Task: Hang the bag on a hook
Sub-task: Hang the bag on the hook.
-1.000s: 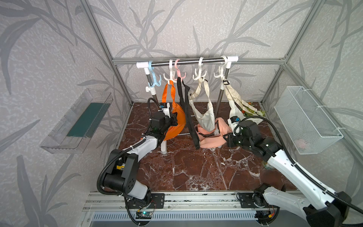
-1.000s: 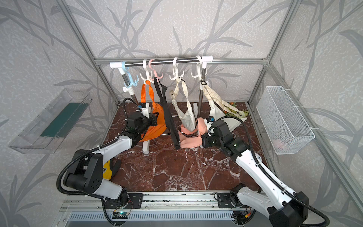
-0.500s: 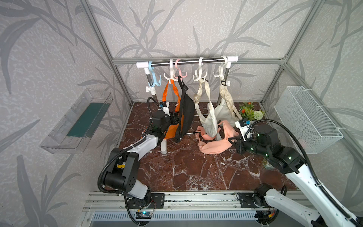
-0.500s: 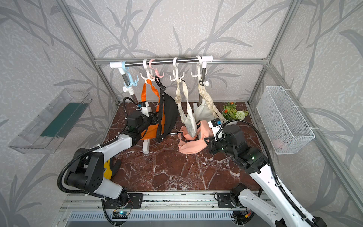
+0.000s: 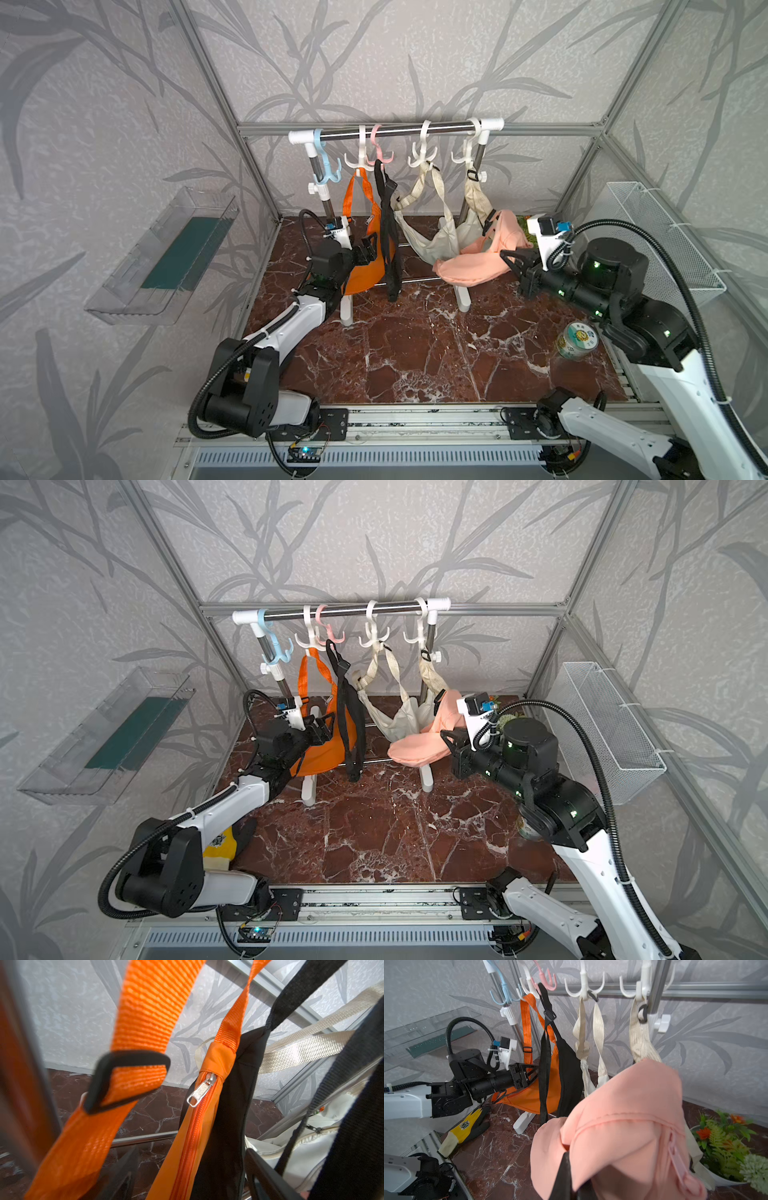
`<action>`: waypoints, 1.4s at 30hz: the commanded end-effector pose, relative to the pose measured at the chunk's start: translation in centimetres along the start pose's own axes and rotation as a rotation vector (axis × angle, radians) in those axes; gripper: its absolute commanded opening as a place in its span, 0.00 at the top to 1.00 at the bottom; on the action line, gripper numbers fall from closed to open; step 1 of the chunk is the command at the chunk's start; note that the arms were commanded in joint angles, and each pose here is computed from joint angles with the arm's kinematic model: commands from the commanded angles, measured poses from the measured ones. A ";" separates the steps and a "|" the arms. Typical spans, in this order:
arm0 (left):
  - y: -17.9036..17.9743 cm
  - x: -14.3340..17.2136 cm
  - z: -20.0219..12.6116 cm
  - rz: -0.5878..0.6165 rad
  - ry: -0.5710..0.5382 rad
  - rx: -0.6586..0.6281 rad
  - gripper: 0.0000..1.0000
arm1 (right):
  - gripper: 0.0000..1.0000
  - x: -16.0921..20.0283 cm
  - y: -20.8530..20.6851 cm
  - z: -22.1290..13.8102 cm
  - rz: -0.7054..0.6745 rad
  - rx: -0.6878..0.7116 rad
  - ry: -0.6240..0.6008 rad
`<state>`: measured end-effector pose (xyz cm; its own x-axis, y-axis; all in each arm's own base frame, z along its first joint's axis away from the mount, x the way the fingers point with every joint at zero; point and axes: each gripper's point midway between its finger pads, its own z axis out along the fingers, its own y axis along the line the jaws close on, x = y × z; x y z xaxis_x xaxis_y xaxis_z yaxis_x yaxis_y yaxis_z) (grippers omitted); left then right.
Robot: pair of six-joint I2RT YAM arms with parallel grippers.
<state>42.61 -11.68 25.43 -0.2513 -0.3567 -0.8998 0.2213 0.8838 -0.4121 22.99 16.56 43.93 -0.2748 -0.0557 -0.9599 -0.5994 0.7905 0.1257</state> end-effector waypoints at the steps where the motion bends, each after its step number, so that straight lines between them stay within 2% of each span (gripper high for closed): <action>1: -0.6 -3.2 -2.4 0.044 -0.114 0.000 0.18 | 1.00 -2.6 2.4 -1.1 -0.100 -0.118 -0.064; 6: -3.9 -5.8 -5.4 0.121 -0.185 0.133 0.19 | 1.00 -2.1 6.9 -1.2 -0.142 -0.396 -0.028; 10: -7.7 -7.7 -7.9 0.179 -0.242 0.316 0.18 | 1.00 -1.0 9.4 -1.2 -0.161 -0.584 -0.010; 17: -12.8 -8.2 -9.6 0.230 -0.204 0.647 0.17 | 1.00 0.0 12.5 -2.2 -0.187 -0.853 -0.021; 23: -15.0 -4.8 -10.2 0.251 -0.049 0.928 0.15 | 1.00 0.0 13.2 -2.0 -0.197 -0.925 -0.040; 29: -16.4 -4.3 -11.9 0.165 -0.036 1.167 0.14 | 1.00 0.3 13.6 -1.9 -0.205 -0.979 -0.040; 32: -16.8 -3.8 -11.4 0.115 0.042 1.205 0.14 | 1.00 0.7 13.5 -1.5 -0.207 -0.986 -0.029; 37: -17.7 -2.6 -12.8 0.192 0.045 1.261 0.13 | 1.00 0.9 13.6 -1.2 -0.216 -0.993 -0.037; 42: -18.7 -1.7 -13.5 0.216 0.070 1.312 0.13 | 1.00 0.7 13.7 -0.8 -0.221 -1.020 -0.050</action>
<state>28.35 -23.08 35.68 -0.2015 -0.2246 -0.9534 0.9763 0.0320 -0.2139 14.48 26.64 44.05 -0.1309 -0.1335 -0.9824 -0.9875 -0.0706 0.1412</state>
